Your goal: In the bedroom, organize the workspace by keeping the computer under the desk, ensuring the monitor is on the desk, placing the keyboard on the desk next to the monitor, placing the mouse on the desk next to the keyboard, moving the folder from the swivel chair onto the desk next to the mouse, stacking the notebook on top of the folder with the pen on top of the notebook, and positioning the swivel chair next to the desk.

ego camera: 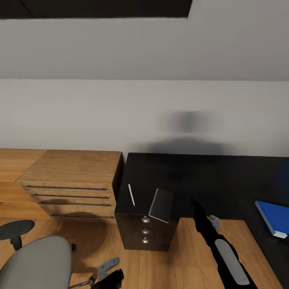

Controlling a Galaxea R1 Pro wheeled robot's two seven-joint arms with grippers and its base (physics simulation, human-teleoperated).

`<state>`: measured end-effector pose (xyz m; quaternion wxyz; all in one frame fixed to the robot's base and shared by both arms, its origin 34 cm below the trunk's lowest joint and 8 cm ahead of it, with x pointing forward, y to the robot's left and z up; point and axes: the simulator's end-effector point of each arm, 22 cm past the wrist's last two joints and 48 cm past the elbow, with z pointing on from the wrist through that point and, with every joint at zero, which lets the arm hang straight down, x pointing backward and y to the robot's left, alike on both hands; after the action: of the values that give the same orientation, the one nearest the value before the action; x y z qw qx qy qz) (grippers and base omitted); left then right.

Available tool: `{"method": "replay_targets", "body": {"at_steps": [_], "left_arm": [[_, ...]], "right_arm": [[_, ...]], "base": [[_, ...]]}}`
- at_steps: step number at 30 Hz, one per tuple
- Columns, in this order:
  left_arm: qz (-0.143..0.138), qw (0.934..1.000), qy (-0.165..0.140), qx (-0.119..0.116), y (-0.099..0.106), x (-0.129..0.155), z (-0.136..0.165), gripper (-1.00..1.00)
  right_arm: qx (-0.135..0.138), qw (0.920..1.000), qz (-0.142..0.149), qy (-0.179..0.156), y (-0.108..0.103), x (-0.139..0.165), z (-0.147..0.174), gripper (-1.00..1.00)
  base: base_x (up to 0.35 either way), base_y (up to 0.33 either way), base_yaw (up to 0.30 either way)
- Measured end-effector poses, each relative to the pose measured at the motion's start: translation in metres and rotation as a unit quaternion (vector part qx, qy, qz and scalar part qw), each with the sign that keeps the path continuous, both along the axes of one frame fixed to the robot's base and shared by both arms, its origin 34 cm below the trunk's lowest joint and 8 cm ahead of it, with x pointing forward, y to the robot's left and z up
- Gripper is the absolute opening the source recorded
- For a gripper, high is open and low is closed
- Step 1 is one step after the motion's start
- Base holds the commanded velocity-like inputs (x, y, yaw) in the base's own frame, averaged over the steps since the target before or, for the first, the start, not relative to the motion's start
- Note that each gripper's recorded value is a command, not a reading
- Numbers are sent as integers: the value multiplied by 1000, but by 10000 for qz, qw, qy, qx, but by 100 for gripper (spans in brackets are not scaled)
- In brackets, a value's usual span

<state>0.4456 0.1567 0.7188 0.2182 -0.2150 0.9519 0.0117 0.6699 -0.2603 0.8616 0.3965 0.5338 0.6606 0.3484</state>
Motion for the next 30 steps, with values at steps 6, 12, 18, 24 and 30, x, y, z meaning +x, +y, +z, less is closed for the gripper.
{"method": "replay_targets", "body": {"at_steps": [6,12,18,24,30], "left_arm": [[-100,9986,-385,-336,-8,58,45,100],[107,9955,-792,-505,4,94,78,100],[416,9941,-860,-514,27,104,77,100],[435,9974,-465,-340,38,85,39,100],[407,9970,-567,-320,41,92,40,100]], "right_arm": [[-89,9997,-193,-103,-27,6,10,100],[-154,9995,-251,-104,-37,11,16,100],[-137,9996,-145,197,-32,-2,-15,100],[-334,9965,536,543,10,-19,-55,100],[-571,9924,1016,402,33,-21,-63,100]], "base": [[0,0,0],[0,0,0],[0,0,0],[0,0,0],[0,0,0]]}}
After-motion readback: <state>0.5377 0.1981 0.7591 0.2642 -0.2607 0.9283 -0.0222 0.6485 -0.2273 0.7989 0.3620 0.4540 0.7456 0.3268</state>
